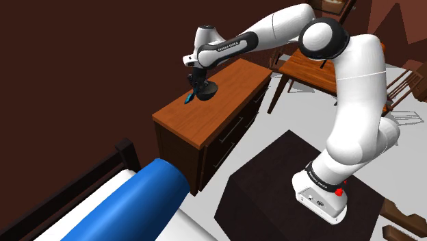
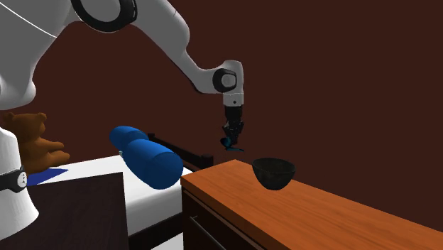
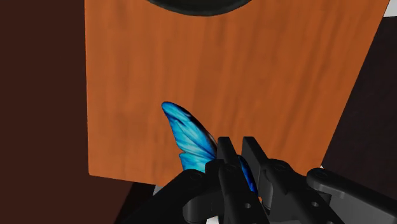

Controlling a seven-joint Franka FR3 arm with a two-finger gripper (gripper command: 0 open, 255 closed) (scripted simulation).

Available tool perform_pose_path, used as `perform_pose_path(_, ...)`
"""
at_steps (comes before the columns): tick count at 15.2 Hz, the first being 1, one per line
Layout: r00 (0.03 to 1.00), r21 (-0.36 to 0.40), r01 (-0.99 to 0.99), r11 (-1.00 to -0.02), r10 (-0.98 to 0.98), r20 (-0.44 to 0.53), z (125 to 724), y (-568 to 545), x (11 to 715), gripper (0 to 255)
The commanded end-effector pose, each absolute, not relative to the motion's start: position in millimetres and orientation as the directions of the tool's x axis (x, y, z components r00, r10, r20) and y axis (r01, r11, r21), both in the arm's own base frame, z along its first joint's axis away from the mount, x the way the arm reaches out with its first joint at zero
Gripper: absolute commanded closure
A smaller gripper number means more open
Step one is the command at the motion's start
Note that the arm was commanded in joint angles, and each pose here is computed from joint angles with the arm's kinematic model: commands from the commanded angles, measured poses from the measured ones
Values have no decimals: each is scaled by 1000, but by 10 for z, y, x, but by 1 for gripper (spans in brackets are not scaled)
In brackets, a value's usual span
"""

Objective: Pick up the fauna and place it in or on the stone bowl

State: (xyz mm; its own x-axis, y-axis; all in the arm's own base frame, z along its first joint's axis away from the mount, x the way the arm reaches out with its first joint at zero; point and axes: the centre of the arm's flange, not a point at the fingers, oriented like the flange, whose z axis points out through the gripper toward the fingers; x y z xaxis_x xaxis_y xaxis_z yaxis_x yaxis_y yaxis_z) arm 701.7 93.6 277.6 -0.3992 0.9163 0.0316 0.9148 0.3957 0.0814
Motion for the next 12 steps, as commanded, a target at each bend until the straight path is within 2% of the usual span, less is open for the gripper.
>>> perform_pose_path(1,-399,81,915,396,916,32,2849,943,7019,255)
perform_pose_path(12,-399,81,915,396,916,32,2824,-339,7702,255)
